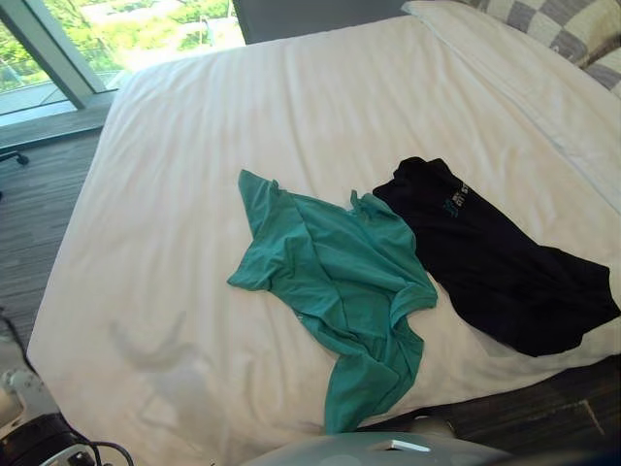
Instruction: Tidy the bed and pick cloth on bed and put in laundry
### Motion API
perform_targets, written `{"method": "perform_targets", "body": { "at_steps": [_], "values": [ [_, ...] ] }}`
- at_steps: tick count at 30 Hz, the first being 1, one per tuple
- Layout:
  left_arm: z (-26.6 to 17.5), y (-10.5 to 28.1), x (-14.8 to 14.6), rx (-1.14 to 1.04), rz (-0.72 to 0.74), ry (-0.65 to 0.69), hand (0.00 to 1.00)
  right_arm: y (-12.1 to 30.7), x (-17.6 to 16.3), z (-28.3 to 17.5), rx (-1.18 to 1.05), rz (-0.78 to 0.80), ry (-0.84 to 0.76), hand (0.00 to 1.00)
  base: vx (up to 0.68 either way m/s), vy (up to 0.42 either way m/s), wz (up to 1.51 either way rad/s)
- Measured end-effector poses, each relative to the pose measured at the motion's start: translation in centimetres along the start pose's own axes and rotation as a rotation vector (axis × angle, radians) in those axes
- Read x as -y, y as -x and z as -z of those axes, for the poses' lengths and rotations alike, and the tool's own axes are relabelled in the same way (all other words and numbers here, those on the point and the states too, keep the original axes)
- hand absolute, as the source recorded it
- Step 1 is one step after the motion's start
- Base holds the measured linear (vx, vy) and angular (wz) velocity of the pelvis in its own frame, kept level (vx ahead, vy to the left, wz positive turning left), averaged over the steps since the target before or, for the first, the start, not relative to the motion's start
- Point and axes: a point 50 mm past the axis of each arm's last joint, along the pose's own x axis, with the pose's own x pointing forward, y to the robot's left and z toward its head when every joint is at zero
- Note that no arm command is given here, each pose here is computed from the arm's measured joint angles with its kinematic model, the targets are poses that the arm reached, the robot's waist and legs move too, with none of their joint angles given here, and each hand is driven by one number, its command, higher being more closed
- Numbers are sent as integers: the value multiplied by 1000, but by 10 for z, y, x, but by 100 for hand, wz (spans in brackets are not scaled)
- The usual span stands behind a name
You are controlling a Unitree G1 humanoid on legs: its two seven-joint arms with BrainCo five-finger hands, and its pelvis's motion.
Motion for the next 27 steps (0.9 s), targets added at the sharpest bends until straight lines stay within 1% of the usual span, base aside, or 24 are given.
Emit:
{"method": "perform_targets", "body": {
  "at_steps": [1,5,7,9,11,12,13,15,19,20,23,25,27],
  "values": [
    [-2,3,13,17,47,6,0,3,-6,2,-3,-9,-2,0,61,37,-33],
    [4,13,34,6,156,-41,0,6,-17,1,19,-52,45,0,64,35,-34],
    [14,27,52,-34,254,-41,0,6,-21,-6,51,-72,45,0,85,-8,-22],
    [21,39,68,-67,345,-35,0,8,-32,-14,96,-126,61,0,76,-16,-4],
    [13,50,102,-44,497,34,0,14,-54,-21,136,-204,77,0,-54,39,25],
    [9,61,115,-35,568,56,0,12,-61,-28,166,-221,81,0,-159,91,-54],
    [11,72,120,-49,625,54,0,15,-72,-29,168,-257,86,0,-123,47,-73],
    [26,114,142,-154,797,43,0,19,-74,-37,222,-286,113,0,-75,7,-34],
    [35,153,156,-244,955,32,0,22,-76,-47,271,-299,125,0,-58,-34,-6],
    [35,165,163,-253,1017,25,0,24,-78,-50,300,-313,157,0,-74,-72,-12],
    [38,189,173,-288,1137,18,0,33,-87,-58,372,-371,226,0,-93,-77,-19],
    [48,201,174,-354,1165,0,0,39,-90,-63,411,-406,248,0,-90,-55,-25],
    [64,217,171,-450,1205,-50,0,43,-94,-65,423,-445,253,0,-90,-59,-29]
  ]
}}
